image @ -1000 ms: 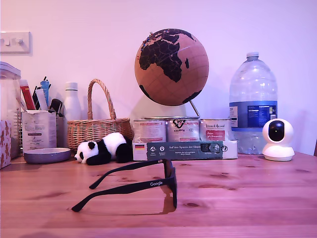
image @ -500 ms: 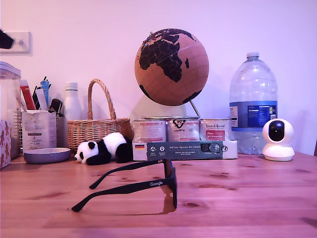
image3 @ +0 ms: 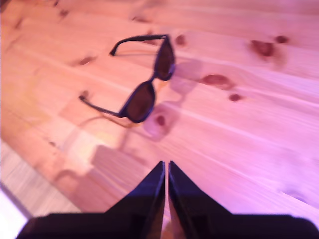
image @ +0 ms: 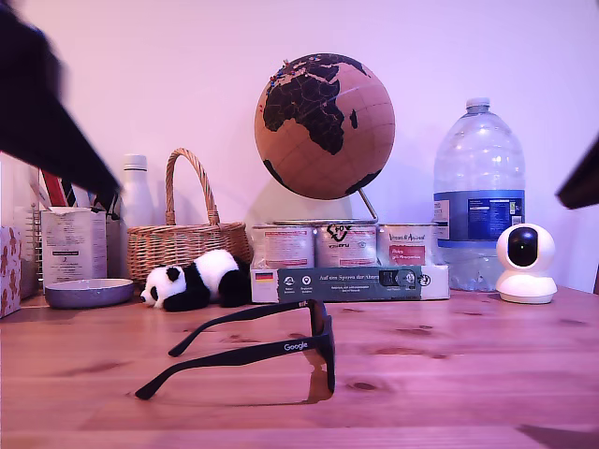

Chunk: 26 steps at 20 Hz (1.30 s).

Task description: Pick up the sunglasses and close them, then place them back on the table

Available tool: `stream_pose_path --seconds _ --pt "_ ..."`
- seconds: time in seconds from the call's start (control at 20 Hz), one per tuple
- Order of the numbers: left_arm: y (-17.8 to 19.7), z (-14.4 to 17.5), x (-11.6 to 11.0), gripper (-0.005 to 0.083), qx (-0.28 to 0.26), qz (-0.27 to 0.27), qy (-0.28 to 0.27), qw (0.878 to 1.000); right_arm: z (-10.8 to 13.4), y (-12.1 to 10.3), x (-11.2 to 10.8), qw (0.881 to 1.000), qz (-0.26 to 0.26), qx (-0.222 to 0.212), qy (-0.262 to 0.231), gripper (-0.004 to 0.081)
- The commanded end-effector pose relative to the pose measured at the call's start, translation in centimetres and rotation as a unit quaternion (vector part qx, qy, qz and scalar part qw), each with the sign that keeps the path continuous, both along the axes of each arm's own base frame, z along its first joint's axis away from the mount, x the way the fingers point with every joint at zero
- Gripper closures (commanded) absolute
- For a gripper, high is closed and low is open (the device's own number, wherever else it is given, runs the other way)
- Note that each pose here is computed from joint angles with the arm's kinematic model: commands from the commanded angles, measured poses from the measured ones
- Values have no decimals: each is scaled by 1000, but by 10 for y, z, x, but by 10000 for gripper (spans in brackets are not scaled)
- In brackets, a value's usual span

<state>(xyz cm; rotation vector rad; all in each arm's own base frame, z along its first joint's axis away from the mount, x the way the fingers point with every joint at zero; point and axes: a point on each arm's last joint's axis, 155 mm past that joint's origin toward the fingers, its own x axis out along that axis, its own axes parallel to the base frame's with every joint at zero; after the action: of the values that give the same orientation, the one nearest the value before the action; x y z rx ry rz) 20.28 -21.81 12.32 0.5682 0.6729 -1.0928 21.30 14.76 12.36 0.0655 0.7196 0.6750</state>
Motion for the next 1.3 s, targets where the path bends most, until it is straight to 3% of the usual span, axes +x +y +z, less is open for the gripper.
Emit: stream_pose_path --seconds 0.0,0.1,0.35,0.5,0.65,0.8,0.95,1.05,1.15,1.25 --pt "-10 -1 5 796 10 -13 0 1000 6 6 2 1000 13 0 -2 781" --pt "-18 -8 10 796 31 -21 2 999 8 11 4 1000 16 2 9 781" --pt "-33 -16 20 796 61 -27 1 998 27 25 15 993 -23 55 105 779" --pt "-41 -12 22 796 59 -35 -5 998 26 29 26 984 -40 38 172 770" --pt "-51 -1 33 786 39 -37 -31 998 21 32 34 979 -38 10 200 770" --pt "-65 4 49 723 3 47 32 998 12 24 38 975 -55 -22 212 770" --pt "-87 19 70 562 -53 144 101 983 4 9 40 974 -73 -61 206 770" --pt "-105 32 77 554 -95 203 155 962 0 1 40 973 -79 -85 201 770" --pt "-117 39 82 499 -116 228 188 948 -4 -6 38 970 -81 -106 201 770" --pt "-123 35 88 488 -127 285 231 922 -6 -13 39 969 -91 -121 198 769"
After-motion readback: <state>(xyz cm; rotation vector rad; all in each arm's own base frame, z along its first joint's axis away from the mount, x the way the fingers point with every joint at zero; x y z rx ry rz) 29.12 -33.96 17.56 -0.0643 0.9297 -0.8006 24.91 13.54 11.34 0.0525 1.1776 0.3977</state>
